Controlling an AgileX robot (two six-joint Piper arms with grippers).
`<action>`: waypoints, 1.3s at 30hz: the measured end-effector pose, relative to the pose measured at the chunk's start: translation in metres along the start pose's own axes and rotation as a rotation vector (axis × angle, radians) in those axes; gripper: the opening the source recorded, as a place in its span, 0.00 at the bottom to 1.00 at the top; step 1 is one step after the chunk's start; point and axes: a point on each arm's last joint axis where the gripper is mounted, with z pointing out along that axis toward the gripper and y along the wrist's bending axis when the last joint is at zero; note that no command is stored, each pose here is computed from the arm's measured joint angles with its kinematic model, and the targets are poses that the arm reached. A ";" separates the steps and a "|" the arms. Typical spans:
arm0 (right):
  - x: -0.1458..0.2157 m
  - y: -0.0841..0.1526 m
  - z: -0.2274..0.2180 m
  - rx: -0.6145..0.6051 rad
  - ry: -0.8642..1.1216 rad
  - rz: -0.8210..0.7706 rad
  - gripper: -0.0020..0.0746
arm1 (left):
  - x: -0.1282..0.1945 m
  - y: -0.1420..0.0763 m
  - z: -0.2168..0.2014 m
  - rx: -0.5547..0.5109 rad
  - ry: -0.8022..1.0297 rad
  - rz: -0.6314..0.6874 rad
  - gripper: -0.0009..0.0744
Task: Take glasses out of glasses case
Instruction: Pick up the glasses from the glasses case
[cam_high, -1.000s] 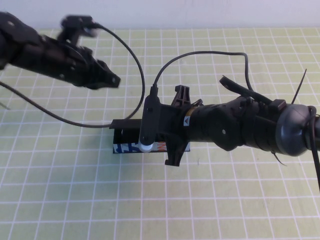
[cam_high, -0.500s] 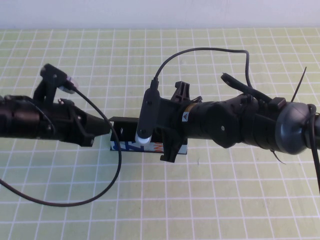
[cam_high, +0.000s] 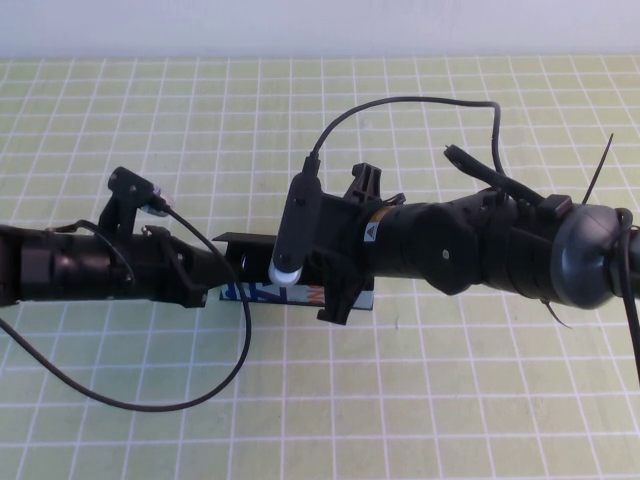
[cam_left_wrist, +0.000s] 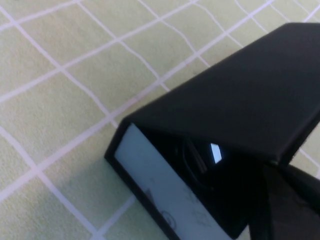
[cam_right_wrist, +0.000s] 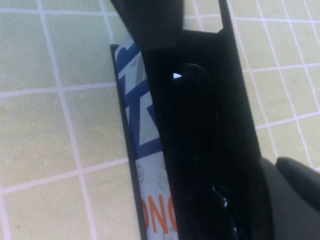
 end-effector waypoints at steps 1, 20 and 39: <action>0.000 0.000 0.000 0.000 0.000 0.004 0.01 | 0.000 0.001 0.001 -0.003 -0.009 0.003 0.01; -0.014 -0.007 -0.021 -0.001 -0.062 0.202 0.16 | 0.007 0.009 0.009 -0.016 -0.037 -0.011 0.01; 0.006 0.019 -0.004 -0.189 0.165 0.754 0.01 | 0.007 0.009 0.009 -0.016 -0.038 -0.022 0.01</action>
